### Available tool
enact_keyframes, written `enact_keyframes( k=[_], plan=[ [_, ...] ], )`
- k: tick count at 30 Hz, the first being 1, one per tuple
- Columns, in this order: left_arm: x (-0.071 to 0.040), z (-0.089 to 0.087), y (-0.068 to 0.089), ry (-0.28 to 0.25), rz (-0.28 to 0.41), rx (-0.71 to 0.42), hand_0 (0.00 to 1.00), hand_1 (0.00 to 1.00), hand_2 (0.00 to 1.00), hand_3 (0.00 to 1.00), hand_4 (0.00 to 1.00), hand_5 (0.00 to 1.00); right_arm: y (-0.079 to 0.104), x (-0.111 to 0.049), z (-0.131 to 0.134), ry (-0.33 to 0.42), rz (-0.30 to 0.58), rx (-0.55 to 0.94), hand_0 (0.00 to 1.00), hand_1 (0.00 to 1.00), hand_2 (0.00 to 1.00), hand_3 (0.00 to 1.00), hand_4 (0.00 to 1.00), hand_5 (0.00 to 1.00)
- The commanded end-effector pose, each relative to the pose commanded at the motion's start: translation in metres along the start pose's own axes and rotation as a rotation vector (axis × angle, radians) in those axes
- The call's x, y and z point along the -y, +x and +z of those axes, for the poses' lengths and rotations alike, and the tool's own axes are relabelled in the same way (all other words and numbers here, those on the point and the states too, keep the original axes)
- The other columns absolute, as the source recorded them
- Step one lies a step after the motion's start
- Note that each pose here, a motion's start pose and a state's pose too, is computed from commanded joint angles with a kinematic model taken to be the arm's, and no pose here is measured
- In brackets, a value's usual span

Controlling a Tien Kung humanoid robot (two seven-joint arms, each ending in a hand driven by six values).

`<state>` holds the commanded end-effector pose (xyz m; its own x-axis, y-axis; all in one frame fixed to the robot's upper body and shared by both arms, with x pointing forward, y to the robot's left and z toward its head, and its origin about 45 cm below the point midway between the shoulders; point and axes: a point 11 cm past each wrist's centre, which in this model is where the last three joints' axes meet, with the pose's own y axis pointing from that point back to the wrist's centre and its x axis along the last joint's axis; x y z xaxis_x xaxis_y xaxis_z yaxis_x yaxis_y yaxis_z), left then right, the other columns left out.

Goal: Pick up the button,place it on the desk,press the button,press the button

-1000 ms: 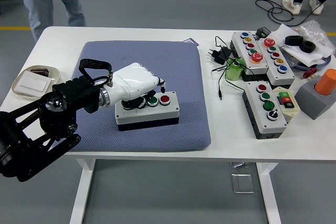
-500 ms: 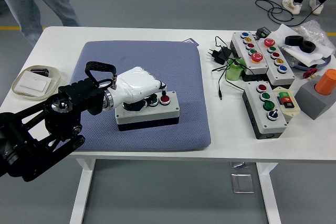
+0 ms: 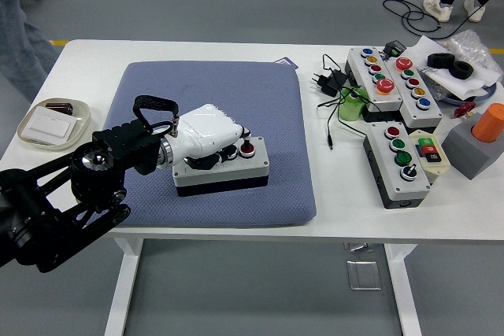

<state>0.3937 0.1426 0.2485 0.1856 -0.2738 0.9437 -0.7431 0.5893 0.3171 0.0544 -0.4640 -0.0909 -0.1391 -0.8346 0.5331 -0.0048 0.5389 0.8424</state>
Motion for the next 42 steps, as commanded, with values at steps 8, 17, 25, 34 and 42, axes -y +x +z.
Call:
enact_keyframes(
  k=[8, 17, 25, 34, 42],
  plan=[
    [0.002, -0.001, -0.014, 0.005, -0.045, 0.005, 0.057, 0.002, 0.039, 0.682, 0.232, 0.002, 0.0, 0.0, -0.001, 0.001, 0.0, -0.002, 0.627, 0.477, 0.539, 0.582, 0.279, 0.022],
    [-0.002, -0.012, -0.002, 0.036, -0.008, -0.019, 0.063, 0.002, 0.041, 0.692, 0.228, 0.002, -0.001, 0.0, 0.001, -0.004, -0.001, -0.002, 0.627, 0.477, 0.539, 0.582, 0.279, 0.022],
    [-0.019, -0.027, 0.05, 0.085, 0.15, -0.053, 0.067, 0.002, 0.041, 0.754, 0.242, 0.002, -0.001, 0.0, 0.004, -0.009, -0.002, -0.002, 0.627, 0.477, 0.539, 0.582, 0.279, 0.022],
    [-0.053, -0.107, 0.067, 0.36, 0.473, -0.431, 0.073, 0.121, 0.172, 0.781, 0.812, 0.875, -0.001, 0.001, 0.008, -0.016, -0.002, -0.006, 0.627, 0.477, 0.539, 0.582, 0.279, 0.022],
    [-0.091, -0.168, 0.037, 0.514, 0.763, -0.751, 0.51, 0.636, 0.728, 0.856, 0.767, 0.998, -0.002, 0.0, 0.008, -0.017, -0.007, -0.007, 0.627, 0.477, 0.539, 0.582, 0.28, 0.022]
  ],
)
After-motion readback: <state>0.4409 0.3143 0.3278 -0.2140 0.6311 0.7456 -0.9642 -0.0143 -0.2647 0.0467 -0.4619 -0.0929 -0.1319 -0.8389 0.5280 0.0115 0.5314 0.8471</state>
